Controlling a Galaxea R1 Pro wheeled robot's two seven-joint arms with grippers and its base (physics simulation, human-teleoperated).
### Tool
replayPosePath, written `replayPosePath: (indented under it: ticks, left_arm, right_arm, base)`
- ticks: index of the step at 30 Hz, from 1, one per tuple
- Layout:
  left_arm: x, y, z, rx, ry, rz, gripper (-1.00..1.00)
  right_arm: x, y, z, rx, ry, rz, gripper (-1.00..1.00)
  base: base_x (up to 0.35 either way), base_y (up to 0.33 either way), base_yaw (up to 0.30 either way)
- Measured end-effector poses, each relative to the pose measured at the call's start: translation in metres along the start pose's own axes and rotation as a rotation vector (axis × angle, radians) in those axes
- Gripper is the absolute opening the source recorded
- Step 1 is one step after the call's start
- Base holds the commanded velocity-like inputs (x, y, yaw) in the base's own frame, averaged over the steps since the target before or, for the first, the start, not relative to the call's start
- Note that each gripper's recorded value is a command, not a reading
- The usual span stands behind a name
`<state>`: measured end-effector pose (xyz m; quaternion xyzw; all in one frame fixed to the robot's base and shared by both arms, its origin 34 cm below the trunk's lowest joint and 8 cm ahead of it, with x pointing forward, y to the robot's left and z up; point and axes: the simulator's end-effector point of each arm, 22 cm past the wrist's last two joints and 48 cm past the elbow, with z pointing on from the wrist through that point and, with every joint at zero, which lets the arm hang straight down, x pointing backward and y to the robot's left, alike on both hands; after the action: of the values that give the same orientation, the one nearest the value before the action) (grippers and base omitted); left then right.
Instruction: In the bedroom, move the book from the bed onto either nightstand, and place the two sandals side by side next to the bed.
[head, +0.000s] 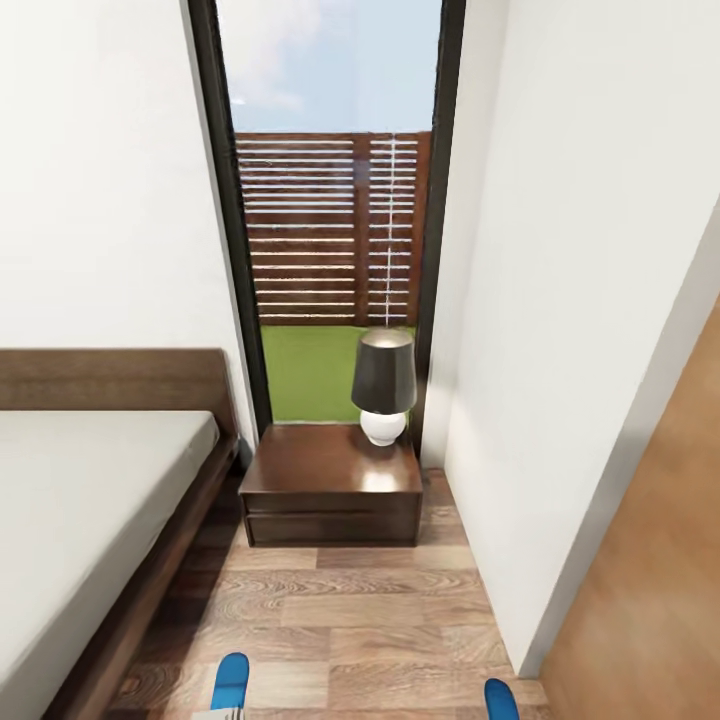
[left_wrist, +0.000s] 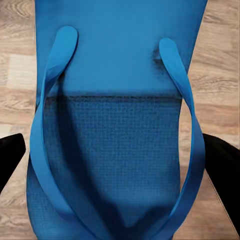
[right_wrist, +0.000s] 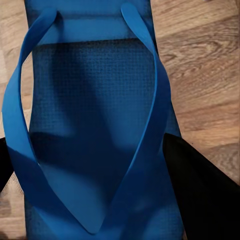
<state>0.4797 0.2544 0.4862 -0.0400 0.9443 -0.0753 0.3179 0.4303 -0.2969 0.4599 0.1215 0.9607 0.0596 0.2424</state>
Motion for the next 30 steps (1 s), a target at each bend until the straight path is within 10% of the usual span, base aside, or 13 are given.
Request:
replayPosePath:
  ticks: [30]
  left_arm:
    - [-0.0001, 0.0003, 0.0002, -0.001, 0.000, -0.001, -1.00]
  right_arm:
    - [0.0001, 0.0000, 0.0003, 0.000, 0.001, 0.000, -1.00]
  base:
    - [0.281, -0.065, 0.044]
